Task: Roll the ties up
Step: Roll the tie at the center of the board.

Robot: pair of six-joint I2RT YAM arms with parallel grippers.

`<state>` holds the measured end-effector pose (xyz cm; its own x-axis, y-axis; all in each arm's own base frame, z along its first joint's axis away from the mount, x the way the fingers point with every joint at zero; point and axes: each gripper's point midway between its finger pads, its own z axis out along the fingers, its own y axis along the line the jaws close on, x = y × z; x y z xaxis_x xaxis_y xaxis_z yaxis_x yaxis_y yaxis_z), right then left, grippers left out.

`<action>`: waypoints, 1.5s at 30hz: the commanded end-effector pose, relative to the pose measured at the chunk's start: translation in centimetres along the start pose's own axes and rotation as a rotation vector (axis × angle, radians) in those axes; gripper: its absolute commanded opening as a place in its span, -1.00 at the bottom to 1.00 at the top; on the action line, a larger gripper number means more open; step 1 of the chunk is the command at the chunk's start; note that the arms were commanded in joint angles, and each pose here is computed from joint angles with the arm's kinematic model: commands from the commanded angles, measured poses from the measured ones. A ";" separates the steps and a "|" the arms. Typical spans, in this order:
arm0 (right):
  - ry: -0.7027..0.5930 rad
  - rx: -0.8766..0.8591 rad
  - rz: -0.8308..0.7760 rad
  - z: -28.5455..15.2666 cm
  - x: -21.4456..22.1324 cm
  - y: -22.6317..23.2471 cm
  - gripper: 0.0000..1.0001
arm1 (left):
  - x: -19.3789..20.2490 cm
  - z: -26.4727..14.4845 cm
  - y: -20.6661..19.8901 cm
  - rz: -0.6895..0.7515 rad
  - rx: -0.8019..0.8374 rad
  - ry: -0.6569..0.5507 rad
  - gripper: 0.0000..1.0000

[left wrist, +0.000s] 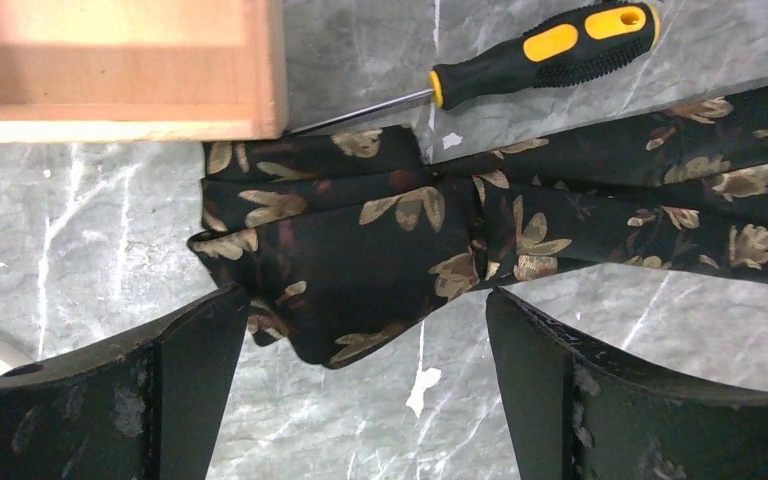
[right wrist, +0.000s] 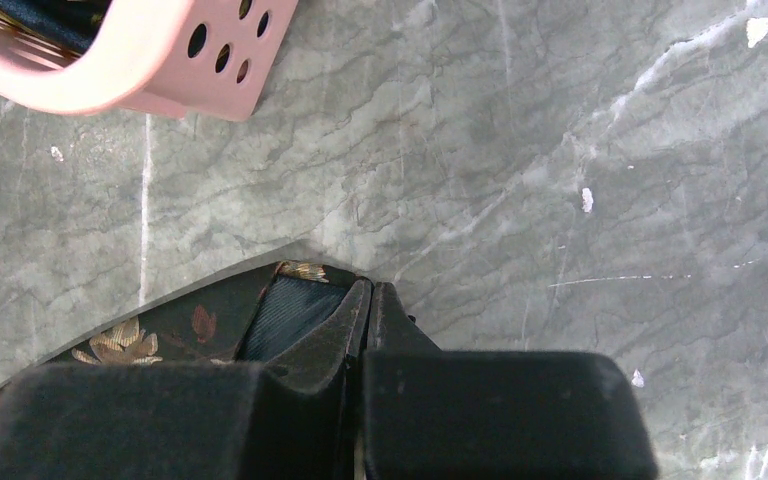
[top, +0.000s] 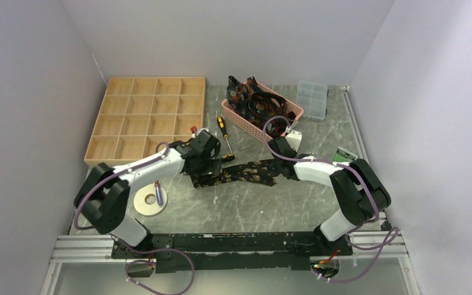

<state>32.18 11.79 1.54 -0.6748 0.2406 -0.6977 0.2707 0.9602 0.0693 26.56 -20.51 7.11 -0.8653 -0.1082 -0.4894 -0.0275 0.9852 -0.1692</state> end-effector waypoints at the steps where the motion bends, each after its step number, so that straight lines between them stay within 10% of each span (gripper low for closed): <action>1: 0.038 -0.028 -0.015 -0.2 1.3 0.1 -1.00 | -0.2 0.3 -0.4 0.086 -0.105 -0.006 0.88; 21: 0.041 -0.029 -0.023 -0.2 1.4 0.0 -1.00 | 2.8 -0.2 6.8 0.052 -0.324 0.001 0.38; 41: 0.027 -0.070 -0.011 -1.1 0.7 0.8 -1.00 | 2.2 -1.6 9.7 -0.078 -0.227 -0.040 0.65; 45: -0.019 -0.122 0.006 -3.0 -1.4 1.7 -0.47 | 1.1 -2.7 8.6 -0.087 -0.162 -0.082 0.75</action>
<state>31.57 12.42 2.04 -0.6837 0.2382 -0.6898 0.2356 0.9667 0.1003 22.78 -10.36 4.96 -0.8526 -0.1780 -0.4914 -0.2201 0.9751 0.0286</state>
